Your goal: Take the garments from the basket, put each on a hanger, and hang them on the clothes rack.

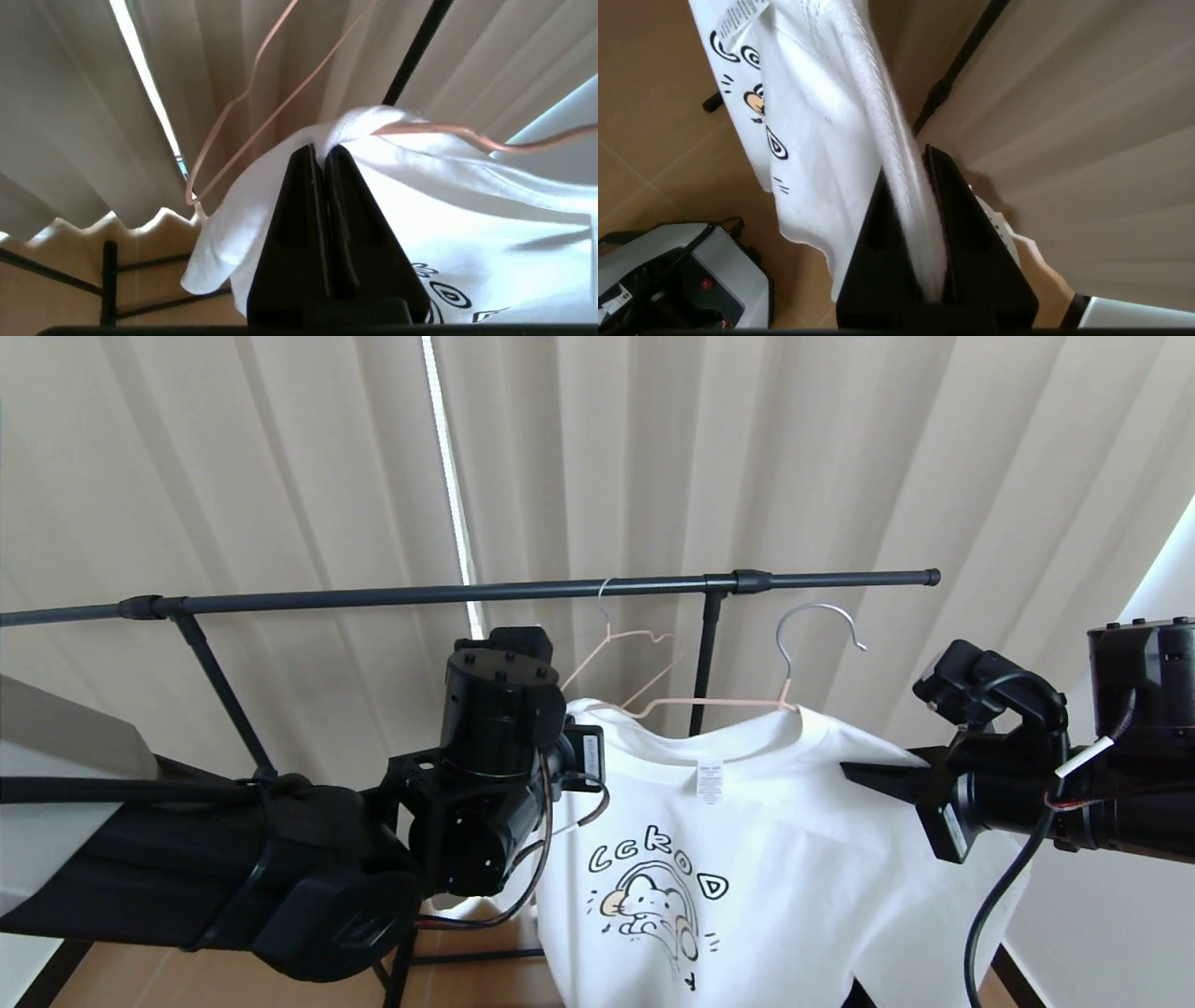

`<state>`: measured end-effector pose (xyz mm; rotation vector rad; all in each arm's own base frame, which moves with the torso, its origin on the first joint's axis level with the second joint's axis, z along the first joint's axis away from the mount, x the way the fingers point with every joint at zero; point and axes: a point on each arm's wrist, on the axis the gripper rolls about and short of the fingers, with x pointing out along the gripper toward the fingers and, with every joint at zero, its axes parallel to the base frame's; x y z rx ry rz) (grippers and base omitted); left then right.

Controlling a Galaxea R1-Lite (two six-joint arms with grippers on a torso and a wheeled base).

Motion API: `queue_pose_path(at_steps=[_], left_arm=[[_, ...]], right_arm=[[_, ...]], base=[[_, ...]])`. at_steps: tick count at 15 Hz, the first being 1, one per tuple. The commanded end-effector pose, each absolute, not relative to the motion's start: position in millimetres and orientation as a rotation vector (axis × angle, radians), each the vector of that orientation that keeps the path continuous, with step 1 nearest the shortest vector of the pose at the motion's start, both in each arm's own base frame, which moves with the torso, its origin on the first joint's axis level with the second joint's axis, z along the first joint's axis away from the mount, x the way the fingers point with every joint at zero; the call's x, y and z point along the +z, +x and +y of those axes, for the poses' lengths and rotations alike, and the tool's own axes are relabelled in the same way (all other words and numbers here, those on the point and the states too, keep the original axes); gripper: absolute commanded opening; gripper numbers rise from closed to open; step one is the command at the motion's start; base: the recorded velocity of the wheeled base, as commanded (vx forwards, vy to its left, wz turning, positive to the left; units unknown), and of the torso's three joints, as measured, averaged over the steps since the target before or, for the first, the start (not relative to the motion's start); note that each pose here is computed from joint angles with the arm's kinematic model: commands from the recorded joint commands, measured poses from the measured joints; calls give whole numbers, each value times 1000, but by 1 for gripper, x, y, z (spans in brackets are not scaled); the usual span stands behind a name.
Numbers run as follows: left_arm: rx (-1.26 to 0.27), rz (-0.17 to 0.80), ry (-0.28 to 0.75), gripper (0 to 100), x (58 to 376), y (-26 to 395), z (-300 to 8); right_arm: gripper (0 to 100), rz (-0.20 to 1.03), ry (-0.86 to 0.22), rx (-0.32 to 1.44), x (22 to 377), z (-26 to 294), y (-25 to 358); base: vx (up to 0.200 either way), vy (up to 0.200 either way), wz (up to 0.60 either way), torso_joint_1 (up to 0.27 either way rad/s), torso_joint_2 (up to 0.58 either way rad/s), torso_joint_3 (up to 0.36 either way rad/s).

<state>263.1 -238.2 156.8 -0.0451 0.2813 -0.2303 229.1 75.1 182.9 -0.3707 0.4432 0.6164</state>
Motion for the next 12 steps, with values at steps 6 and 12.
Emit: queue_pose_path(at_steps=[6,12], left_arm=[[-280,237,-37,0,172,255,-249],[-340,196,-41,0,189,238,-259]], right_arm=[[0,466,-379,658,176,84,228],[0,492,-391,716,167,99,227]], base=[[0,0,0,0,0,0],[0,0,0,0,0,0]])
